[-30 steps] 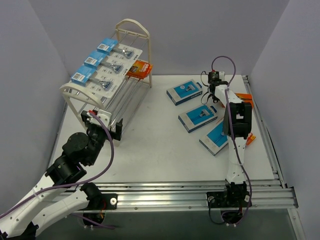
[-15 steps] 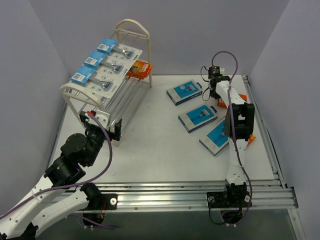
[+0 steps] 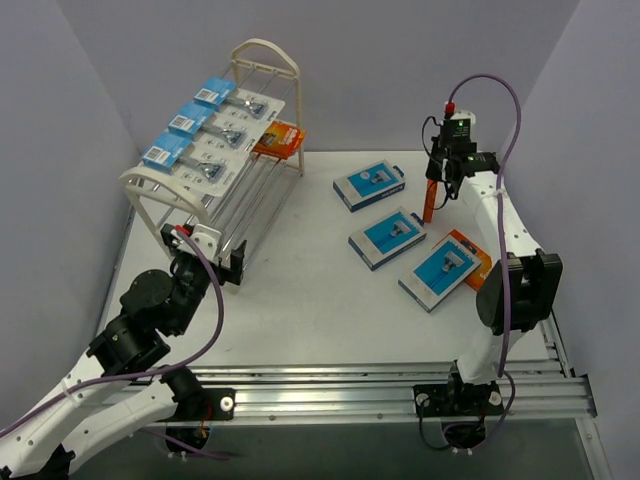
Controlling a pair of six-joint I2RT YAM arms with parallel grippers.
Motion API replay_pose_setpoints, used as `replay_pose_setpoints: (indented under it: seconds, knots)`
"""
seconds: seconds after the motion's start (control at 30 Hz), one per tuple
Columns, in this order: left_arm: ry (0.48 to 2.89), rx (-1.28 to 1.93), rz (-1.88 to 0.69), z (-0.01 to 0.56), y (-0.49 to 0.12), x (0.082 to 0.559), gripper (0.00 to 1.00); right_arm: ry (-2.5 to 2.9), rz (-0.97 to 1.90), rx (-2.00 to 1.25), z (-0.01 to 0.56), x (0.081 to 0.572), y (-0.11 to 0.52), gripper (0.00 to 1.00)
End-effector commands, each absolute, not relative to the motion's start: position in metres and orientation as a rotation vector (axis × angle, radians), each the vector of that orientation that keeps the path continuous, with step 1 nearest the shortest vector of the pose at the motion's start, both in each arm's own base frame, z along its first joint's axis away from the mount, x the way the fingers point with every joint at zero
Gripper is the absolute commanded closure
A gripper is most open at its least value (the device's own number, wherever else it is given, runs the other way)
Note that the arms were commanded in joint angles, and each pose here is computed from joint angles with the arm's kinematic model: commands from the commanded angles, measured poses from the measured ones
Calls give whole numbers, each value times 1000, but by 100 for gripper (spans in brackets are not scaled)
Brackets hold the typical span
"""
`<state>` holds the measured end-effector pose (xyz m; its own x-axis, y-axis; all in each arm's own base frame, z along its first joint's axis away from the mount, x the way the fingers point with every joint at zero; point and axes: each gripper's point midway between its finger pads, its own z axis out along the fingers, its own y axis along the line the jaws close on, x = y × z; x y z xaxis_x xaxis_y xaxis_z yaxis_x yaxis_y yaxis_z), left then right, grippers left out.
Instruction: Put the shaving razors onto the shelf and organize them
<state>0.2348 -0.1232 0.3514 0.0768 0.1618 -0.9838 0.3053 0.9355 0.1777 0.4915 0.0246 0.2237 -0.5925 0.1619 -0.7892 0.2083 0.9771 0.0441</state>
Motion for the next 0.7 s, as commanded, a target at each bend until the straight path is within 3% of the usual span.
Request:
replay_pose_setpoints:
  seconds: [0.0,0.23,0.67]
  knots:
    - [1468,436,-165,355,-138,232,6,2203,57,246,226,480,45,100]
    - [1463,515,-195,346,-157,228,6,2137,151,192,260,451,66,100]
    - [1455,590,-330,351,-201,223,6,1941,663,155,326,375,140,100]
